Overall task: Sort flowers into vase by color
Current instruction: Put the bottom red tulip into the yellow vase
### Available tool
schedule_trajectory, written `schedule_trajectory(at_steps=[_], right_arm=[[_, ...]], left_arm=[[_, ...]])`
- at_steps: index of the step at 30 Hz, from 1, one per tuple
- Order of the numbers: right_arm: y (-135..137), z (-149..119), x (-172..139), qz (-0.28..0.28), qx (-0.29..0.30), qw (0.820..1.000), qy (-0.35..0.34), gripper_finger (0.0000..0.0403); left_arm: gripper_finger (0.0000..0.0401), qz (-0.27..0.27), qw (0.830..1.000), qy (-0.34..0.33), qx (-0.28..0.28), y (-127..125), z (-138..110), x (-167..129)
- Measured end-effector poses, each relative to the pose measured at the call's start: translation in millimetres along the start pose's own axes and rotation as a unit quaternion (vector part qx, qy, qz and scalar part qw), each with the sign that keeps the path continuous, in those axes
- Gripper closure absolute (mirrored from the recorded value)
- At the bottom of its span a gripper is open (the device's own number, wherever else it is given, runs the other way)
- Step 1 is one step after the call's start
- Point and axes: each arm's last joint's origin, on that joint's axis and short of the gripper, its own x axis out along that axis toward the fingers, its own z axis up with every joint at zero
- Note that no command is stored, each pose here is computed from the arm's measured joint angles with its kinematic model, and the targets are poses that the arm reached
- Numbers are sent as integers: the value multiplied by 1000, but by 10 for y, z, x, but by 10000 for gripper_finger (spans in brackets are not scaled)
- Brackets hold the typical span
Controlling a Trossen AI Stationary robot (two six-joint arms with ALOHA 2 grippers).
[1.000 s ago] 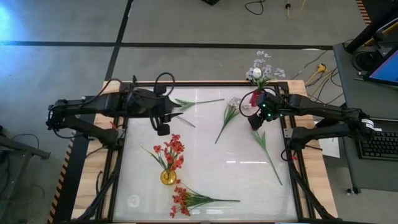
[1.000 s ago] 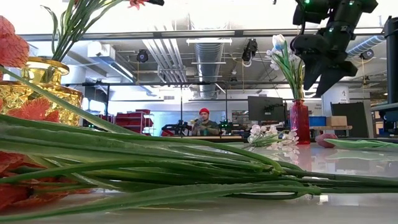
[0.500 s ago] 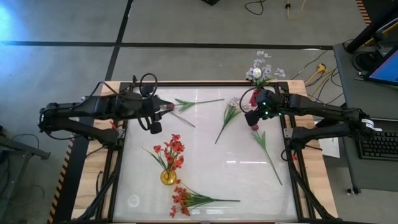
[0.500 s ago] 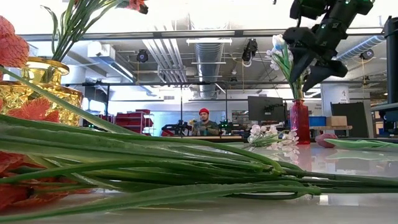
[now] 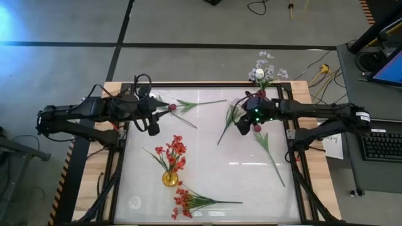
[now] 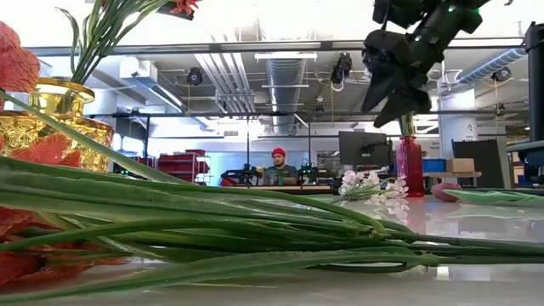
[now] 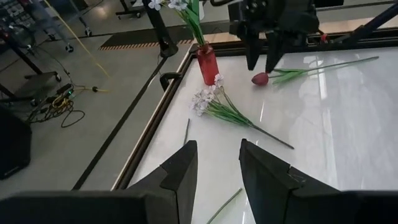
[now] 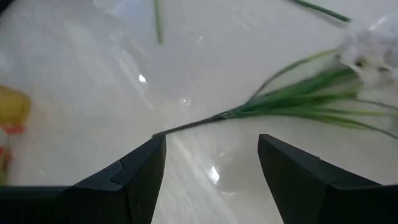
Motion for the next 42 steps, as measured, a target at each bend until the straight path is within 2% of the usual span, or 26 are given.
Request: schedule_trajectory(at_steps=[4,10,14,20,26,28,32,34,37,39,42], right_arm=[[68,8,181,6,-38,999,4,156],[56,22,483,-38,55,998,10,156],[138,76,597,-49,67,996,31,156],[239,96,658,-98,79,986,106,156],[275,161,548,-154,111,968,167,156],[310,218,486,-156,96,967,175,156],[406,223,413,-123,-2,972,202,156],[418,162,354,-124,5,962,244,156],[366,15,254,-162,76,928,327,156],[343,-131,193,-198,86,904,369,156],[326,-342,143,-217,86,888,395,156]], left_arm=[[295,1,1000,1,0,-3,1,8],[295,57,998,13,4,10,-5,58],[295,101,995,10,12,50,51,30],[295,94,995,-2,28,75,132,-29],[295,72,995,23,70,43,49,9],[295,70,994,31,80,29,0,32],[295,67,992,44,95,13,-68,59],[295,66,992,51,94,12,-84,57],[295,66,993,59,78,13,-104,49],[295,66,994,60,66,13,-108,48],[295,67,994,60,61,13,-109,49]])
